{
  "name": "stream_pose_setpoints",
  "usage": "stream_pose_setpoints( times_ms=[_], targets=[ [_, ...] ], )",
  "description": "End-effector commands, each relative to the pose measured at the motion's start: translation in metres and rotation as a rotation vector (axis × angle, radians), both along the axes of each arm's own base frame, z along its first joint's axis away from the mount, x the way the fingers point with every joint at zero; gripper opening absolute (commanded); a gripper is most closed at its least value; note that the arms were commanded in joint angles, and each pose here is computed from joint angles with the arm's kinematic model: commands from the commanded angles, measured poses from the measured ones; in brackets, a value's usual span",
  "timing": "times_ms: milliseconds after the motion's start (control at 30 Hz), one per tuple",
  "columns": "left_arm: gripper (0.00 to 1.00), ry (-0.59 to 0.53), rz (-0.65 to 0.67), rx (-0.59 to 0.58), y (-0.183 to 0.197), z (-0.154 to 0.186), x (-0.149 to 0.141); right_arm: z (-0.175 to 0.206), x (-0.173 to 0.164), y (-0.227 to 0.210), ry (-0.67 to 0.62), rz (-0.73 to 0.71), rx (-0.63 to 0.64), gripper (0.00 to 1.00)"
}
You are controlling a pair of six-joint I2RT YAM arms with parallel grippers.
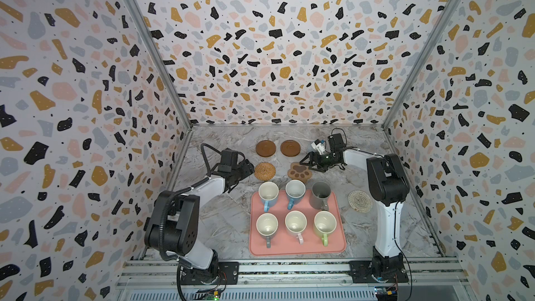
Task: Place cups on coasters
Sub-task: Move the coaster to the center of the table.
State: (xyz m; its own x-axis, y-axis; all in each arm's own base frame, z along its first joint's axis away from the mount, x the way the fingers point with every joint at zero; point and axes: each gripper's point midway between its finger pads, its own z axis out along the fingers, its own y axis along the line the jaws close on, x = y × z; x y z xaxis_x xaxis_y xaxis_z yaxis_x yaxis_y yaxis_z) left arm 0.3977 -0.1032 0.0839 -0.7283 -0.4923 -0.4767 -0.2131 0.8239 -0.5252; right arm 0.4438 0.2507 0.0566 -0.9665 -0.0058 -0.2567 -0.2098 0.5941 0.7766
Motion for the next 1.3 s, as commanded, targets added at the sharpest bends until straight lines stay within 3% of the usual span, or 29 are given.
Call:
stream_pose_setpoints(
  times_ms=[0,500,767,1067,1267],
  targets=[
    [0.76,-0.036,0.006,-0.008,0.003,0.01,0.001,-0.004,0.001,0.006,0.023,0.01,-0.007,0.84],
    [0.76,-0.037,0.008,-0.007,0.005,0.012,0.001,0.0,0.014,0.035,-0.004,0.06,-0.001,0.83],
    [0.76,-0.04,0.009,-0.002,0.006,0.014,0.0,0.043,0.039,-0.006,-0.109,-0.036,-0.073,0.84],
    [0.76,-0.038,0.011,-0.008,0.007,0.01,0.0,0.022,-0.019,-0.034,-0.025,0.053,-0.147,0.84],
    [0.76,-0.037,0.006,-0.016,0.005,0.009,0.0,0.016,-0.037,-0.029,0.006,0.083,-0.096,0.84]
  ],
)
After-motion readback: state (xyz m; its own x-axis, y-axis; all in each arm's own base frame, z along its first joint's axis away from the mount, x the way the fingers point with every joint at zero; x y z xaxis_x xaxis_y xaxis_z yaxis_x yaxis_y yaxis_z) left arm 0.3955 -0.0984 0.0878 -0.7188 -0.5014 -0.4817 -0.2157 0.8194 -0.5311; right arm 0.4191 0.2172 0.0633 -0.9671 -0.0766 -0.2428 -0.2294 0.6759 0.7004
